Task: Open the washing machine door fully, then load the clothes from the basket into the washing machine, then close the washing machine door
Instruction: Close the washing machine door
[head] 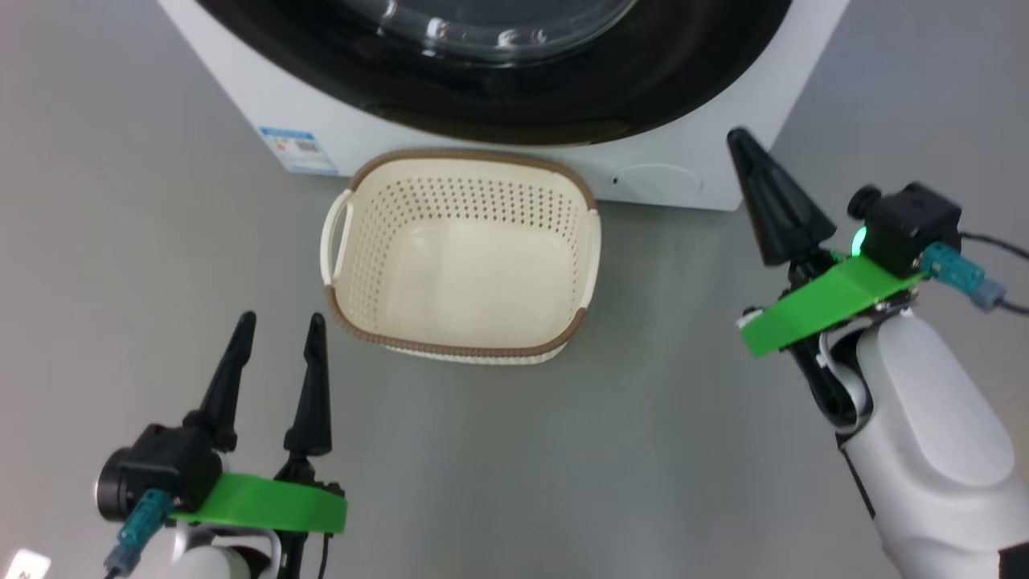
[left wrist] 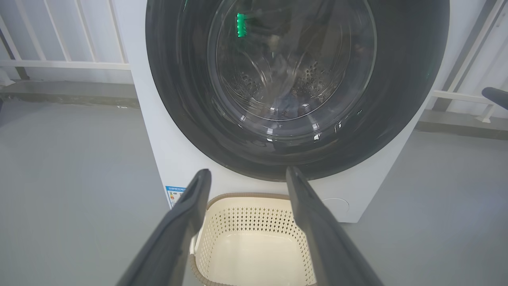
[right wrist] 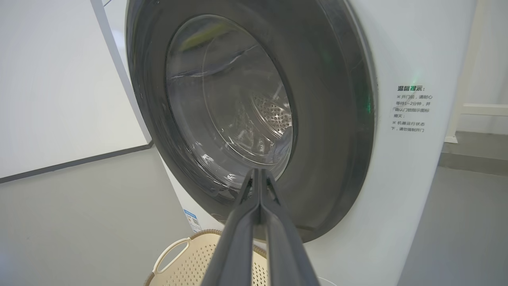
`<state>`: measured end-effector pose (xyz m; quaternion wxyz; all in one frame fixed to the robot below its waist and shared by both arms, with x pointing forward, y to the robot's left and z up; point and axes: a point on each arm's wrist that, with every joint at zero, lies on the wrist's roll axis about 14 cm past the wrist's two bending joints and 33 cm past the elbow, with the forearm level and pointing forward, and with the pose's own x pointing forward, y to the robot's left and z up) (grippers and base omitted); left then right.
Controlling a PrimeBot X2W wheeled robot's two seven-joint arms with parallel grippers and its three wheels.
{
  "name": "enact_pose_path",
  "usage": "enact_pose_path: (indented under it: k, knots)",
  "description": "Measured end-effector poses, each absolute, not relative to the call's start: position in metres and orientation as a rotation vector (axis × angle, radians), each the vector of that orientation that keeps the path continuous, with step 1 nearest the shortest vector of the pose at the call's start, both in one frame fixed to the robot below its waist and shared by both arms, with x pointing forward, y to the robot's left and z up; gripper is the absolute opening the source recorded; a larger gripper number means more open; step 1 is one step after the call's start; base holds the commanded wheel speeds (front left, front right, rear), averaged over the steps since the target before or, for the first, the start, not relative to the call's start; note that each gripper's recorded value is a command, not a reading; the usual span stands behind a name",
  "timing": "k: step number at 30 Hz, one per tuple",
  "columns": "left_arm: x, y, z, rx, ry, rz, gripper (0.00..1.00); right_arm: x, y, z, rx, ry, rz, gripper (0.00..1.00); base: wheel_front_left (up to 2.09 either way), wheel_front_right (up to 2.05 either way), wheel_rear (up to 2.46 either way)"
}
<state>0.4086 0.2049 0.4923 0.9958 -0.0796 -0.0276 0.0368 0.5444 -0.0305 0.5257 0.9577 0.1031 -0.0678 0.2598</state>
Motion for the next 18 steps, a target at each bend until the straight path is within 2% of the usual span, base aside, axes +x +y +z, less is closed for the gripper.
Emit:
enact_pose_path:
  k: [5, 6, 7, 8, 9, 10, 18]
  knots:
    - [0.4, 0.199, 0.494, -0.157, -0.057, 0.055, 1.0, 0.52, -0.048, 0.523, 0.195, -0.114, 0.495, 0.0, 0.0, 0.0, 0.0]
    - [0.399, 0.198, 0.494, -0.155, -0.057, 0.052, 1.0, 0.516, -0.051, 0.524, 0.194, -0.114, 0.488, 0.03, 0.0, 0.0, 0.0]
    - [0.399, 0.197, 0.495, -0.155, -0.06, 0.048, 1.0, 0.511, -0.053, 0.525, 0.194, -0.115, 0.483, 0.27, 0.0, 0.0, 0.0]
    - [0.4, 0.195, 0.497, -0.156, -0.067, 0.042, 1.0, 0.507, -0.055, 0.527, 0.196, -0.117, 0.478, 0.44, 0.0, 0.0, 0.0]
    - [0.401, 0.194, 0.499, -0.154, -0.073, 0.037, 1.0, 0.503, -0.057, 0.528, 0.199, -0.118, 0.47, 0.82, 0.0, 0.0, 0.0]
    - [0.402, 0.192, 0.501, -0.155, -0.079, 0.031, 1.0, 0.499, -0.061, 0.528, 0.198, -0.116, 0.462, 1.0, 0.0, 0.0, 0.0]
    - [0.394, 0.184, 0.502, -0.158, -0.078, 0.009, 1.0, 0.469, -0.085, 0.527, 0.199, -0.107, 0.389, 1.0, 0.0, 0.0, 0.0]
